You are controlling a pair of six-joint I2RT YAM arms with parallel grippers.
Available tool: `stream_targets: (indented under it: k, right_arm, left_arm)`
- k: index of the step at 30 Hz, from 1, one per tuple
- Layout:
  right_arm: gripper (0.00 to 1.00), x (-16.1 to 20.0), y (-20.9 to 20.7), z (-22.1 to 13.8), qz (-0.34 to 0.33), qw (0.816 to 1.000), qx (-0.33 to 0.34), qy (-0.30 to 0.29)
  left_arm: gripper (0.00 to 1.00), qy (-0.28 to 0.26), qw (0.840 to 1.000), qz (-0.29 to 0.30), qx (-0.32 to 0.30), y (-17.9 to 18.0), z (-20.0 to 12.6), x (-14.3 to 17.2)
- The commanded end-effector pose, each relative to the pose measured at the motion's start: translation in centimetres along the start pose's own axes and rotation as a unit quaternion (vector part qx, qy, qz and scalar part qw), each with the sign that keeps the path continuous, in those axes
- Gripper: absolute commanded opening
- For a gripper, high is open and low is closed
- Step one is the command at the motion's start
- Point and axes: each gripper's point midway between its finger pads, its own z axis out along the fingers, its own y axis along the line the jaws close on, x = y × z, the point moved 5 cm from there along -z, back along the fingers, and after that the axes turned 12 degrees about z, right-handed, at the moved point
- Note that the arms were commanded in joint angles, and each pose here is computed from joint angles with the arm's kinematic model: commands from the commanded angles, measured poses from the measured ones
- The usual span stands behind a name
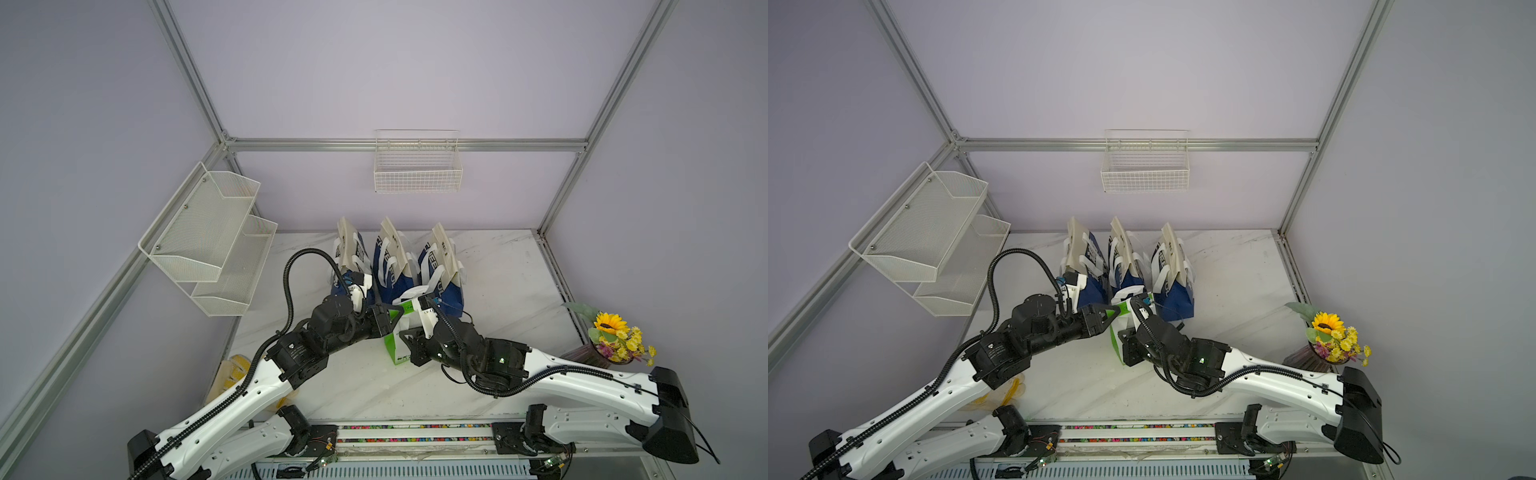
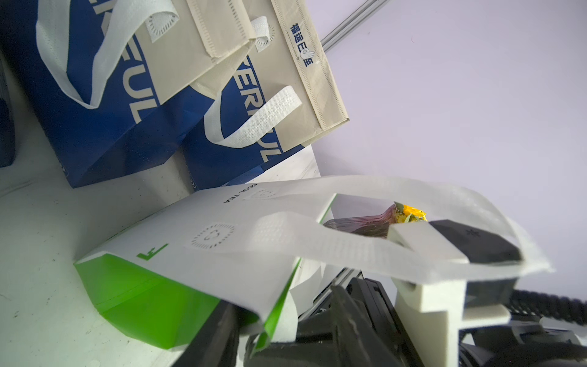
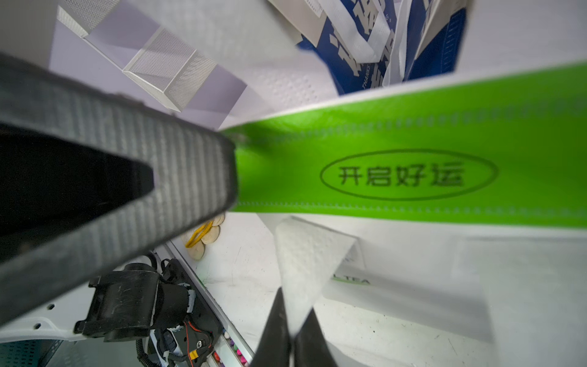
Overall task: Open the takeout bag
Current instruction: Open the takeout bag at the center of the board.
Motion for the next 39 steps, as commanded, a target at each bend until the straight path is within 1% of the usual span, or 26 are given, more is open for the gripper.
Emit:
stream_targets:
  k: [1,3,7,13,16,19,22,29,32,36,39]
  right_arm:
    - [0.04,-0.2,0.4,0.4,0.012,1.0,-0.01,-0.011]
    - [0.0,-0.1,0.4,0.6,0.013,1.0,-0.014,-0.01]
    - [0.0,0.0,0.6,1.0,0.017,1.0,-0.023,-0.008]
    - [0.0,0.3,0.7,1.5,0.021,0.999,-0.027,-0.003]
    - [0.0,0.3,0.6,1.5,0.025,0.999,-0.029,-0.003]
    - [0.0,0.3,0.5,1.3,0.027,0.999,-0.029,-0.004]
    - [0.0,0.4,0.6,1.3,0.026,0.999,-0.031,-0.002]
    - [0.0,0.5,0.5,1.3,0.03,0.999,-0.033,-0.002]
    - [0.0,0.5,0.4,1.2,0.032,0.999,-0.031,-0.002]
    - [0.0,0.5,0.3,1.0,0.032,0.999,-0.03,-0.003]
    - [0.0,0.5,0.2,0.9,0.032,0.999,-0.029,-0.004]
  left_arm:
    - [0.5,-0.023,1.0,-0.019,-0.001,0.3,-1.3,0.0]
    - [0.5,-0.028,0.999,-0.028,-0.003,0.6,-2.0,0.3]
    - [0.51,-0.032,0.998,-0.048,0.007,0.6,-2.7,0.7]
    - [0.49,-0.012,0.998,-0.045,0.031,-0.9,-1.2,0.9]
    - [0.47,-0.014,0.999,-0.044,0.021,-0.9,-0.7,0.8]
    - [0.47,-0.027,0.999,-0.047,0.004,-0.3,-0.7,0.7]
    - [0.44,-0.041,0.998,-0.049,-0.009,0.0,-0.8,0.4]
    - [0.37,-0.062,0.997,-0.041,-0.004,-0.6,-0.2,-0.8]
    - [0.36,-0.072,0.997,-0.033,-0.017,-0.5,-0.1,-1.2]
    - [0.36,-0.1,0.994,-0.026,-0.037,0.1,-0.8,-1.9]
    - [0.37,-0.121,0.992,-0.017,-0.036,-0.1,-1.5,-2.5]
